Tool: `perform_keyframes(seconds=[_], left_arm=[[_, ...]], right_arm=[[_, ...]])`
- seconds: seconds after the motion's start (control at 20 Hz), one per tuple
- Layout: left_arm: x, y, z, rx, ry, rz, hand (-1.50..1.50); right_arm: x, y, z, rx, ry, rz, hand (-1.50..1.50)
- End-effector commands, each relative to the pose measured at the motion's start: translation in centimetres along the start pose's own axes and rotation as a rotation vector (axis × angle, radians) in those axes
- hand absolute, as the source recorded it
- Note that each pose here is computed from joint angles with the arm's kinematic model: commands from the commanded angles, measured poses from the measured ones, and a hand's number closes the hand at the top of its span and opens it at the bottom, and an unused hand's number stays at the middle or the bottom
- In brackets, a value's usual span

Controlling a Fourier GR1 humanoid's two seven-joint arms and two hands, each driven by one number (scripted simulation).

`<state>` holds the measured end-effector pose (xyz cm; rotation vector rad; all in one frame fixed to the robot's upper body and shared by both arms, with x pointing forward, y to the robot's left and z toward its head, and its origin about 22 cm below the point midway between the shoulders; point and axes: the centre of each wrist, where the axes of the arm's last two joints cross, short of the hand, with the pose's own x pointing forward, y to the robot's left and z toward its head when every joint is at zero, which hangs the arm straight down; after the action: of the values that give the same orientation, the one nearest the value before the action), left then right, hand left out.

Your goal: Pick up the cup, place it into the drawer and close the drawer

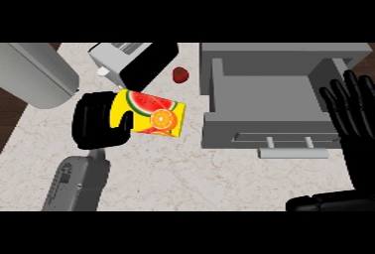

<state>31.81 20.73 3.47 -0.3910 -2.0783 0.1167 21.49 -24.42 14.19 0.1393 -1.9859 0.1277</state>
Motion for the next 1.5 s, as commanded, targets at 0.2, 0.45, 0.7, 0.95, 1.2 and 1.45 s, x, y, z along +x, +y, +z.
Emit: perform_keyframes(seconds=[0.2, 0.45, 0.7, 0.95, 1.2, 1.45], left_arm=[[2.8, -4.4, -5.4, -0.041, -0.008, -0.025, 1.50], [5.2, -7.5, -9.3, -0.062, -0.009, -0.056, 1.50], [4.6, -8.9, -13.3, -0.064, -0.009, -0.102, 1.50], [4.1, -10.9, -14.4, -0.086, 0.030, -0.131, 1.50], [2.7, -14.4, -14.8, -0.106, 0.086, -0.181, 1.50], [2.0, -16.6, -16.7, -0.071, 0.110, -0.188, 1.50]], right_arm=[[-0.2, -0.8, 0.1, 0.015, -0.011, 0.014, -1.50], [-0.4, -0.4, 0.6, 0.000, -0.005, 0.019, -1.50], [-1.3, -0.2, -0.9, 0.014, 0.004, 0.006, -1.50], [-0.8, -0.5, -0.5, 0.001, 0.012, 0.016, -1.50], [0.1, -1.1, 0.3, 0.001, -0.002, 0.017, -1.50], [-1.1, -0.5, -1.1, 0.019, 0.007, 0.020, -1.50]])
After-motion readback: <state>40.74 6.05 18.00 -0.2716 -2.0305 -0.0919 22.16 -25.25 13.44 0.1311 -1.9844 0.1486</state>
